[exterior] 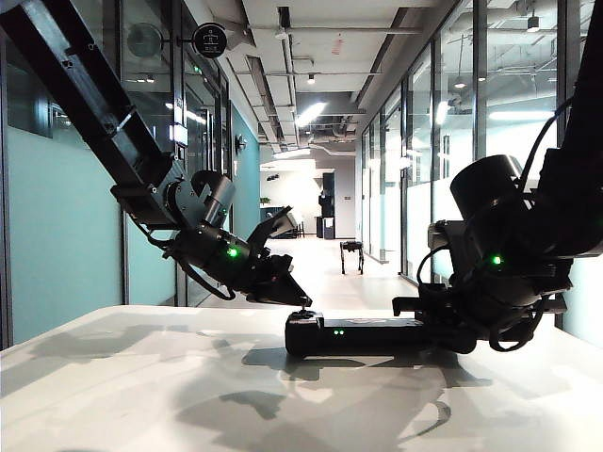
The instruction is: Push the left joystick on the remote control sitting on the white table backward to make the robot dog back up in a straight line until it returns close to you.
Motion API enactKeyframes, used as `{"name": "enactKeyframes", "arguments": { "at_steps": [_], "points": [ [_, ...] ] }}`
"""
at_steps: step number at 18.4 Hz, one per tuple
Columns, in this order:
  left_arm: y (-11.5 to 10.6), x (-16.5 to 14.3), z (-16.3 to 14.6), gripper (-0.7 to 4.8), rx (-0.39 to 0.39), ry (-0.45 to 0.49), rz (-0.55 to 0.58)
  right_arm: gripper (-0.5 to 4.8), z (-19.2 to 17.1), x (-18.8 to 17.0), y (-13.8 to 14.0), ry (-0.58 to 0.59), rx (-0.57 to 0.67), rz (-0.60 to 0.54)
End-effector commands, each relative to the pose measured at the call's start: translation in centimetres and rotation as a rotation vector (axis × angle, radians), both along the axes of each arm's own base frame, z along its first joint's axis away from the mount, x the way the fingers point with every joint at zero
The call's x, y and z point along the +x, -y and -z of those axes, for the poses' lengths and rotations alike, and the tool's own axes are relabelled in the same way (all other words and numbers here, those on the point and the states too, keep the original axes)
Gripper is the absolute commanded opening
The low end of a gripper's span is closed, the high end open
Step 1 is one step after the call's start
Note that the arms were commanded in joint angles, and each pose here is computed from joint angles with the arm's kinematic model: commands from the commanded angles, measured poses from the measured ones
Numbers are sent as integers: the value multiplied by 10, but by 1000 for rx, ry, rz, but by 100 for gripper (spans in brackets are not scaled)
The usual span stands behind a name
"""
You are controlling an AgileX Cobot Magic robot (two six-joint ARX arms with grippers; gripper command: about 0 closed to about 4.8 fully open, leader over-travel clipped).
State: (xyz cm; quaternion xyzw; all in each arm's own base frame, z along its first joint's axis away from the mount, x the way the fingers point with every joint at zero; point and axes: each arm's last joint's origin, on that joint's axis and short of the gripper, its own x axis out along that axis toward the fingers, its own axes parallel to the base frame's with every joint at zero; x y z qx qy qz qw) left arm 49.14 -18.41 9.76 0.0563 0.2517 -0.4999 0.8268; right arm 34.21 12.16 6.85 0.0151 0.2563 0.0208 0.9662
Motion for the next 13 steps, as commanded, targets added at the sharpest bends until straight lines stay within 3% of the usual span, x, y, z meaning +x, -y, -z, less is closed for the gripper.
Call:
{"name": "enactKeyframes", "arguments": {
  "at_steps": [1,13],
  "points": [
    [2,-1,-2,-6,-4,19,46,165,-6,3,-1,43,21,8],
    [2,-4,-1,-5,-4,20,111,165,-6,3,-1,43,21,8]
  ]
}}
